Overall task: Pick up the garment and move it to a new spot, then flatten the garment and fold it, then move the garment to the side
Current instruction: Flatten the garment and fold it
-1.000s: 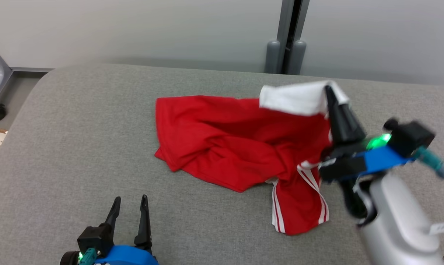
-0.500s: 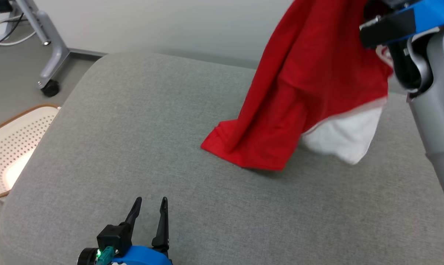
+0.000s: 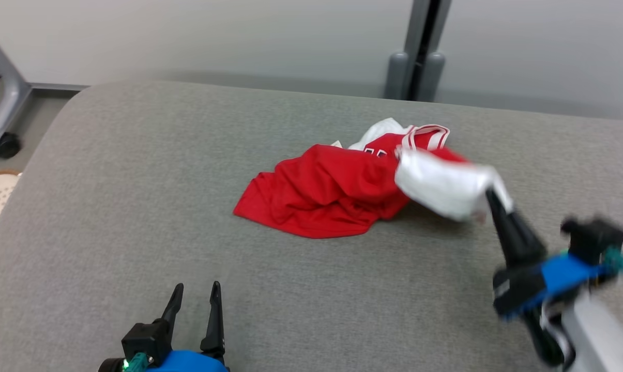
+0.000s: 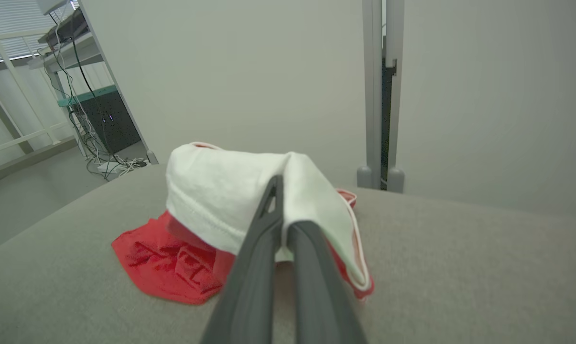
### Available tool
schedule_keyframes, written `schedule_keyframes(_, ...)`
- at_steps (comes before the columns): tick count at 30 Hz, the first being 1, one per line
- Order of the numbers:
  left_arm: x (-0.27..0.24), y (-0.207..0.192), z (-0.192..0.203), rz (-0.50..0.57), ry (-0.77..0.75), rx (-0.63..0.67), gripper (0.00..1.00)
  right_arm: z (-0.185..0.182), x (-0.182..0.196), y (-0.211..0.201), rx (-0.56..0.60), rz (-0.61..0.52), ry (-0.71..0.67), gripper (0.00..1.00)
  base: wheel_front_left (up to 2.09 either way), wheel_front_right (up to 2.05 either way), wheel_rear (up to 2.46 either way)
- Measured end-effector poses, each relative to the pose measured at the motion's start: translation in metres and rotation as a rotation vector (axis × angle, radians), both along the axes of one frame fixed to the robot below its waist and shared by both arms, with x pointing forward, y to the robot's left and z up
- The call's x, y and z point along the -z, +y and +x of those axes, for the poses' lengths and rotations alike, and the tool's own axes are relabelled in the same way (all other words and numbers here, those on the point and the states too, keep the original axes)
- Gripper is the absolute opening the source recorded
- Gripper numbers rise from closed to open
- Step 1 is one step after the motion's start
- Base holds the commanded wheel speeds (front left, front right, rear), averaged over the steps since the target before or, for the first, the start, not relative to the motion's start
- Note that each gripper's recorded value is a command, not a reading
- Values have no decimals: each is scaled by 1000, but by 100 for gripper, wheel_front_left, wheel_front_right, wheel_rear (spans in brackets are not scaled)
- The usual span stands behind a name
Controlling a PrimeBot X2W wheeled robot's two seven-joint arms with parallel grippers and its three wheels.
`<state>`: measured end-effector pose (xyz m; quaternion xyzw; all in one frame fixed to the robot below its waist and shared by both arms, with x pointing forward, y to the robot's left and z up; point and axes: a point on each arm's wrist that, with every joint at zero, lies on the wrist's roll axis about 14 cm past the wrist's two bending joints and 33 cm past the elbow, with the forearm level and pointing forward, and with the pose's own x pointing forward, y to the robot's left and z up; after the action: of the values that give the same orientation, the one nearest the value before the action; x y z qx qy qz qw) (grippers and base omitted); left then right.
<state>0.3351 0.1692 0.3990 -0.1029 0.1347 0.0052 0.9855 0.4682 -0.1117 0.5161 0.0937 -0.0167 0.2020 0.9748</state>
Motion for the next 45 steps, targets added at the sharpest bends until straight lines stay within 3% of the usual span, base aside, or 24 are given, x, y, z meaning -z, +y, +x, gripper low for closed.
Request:
schedule_keyframes(3,-4,-8,10,4,-17,34,100,-45,62,-28,83,18,190,0,0,0,0)
schedule_keyframes(11,-13,-28,21,3,-50,99,100,-115,120,-73,171,-67,379,0,0,0,0)
schedule_keyframes(12,-14,-29,22,0,-52,105,100,-119,123,-78,181,-79,390,12,0,0,0)
schedule_keyframes(13,-14,-32,23,-4,-53,109,100,-122,126,-84,191,-93,398,38,0,0,0)
schedule_keyframes(14,-14,-33,23,-6,-53,115,100,-124,127,-88,199,-108,400,90,0,0,0)
schedule_keyframes(15,-14,-35,24,-6,-52,119,100,-125,128,-93,212,-117,400,100,0,0,0)
schedule_keyframes(21,-14,-44,40,-19,-57,144,100,-107,115,-105,290,-115,340,100,0,0,0)
schedule_keyframes(32,-50,-108,156,9,-161,362,100,-70,103,-74,271,-88,268,100,0,0,0)
schedule_keyframes(39,-35,-141,195,33,-21,467,100,-64,109,-69,265,-80,282,100,0,0,0)
schedule_keyframes(45,-11,-161,199,43,143,538,100,-65,115,-72,275,-79,303,100,0,0,0)
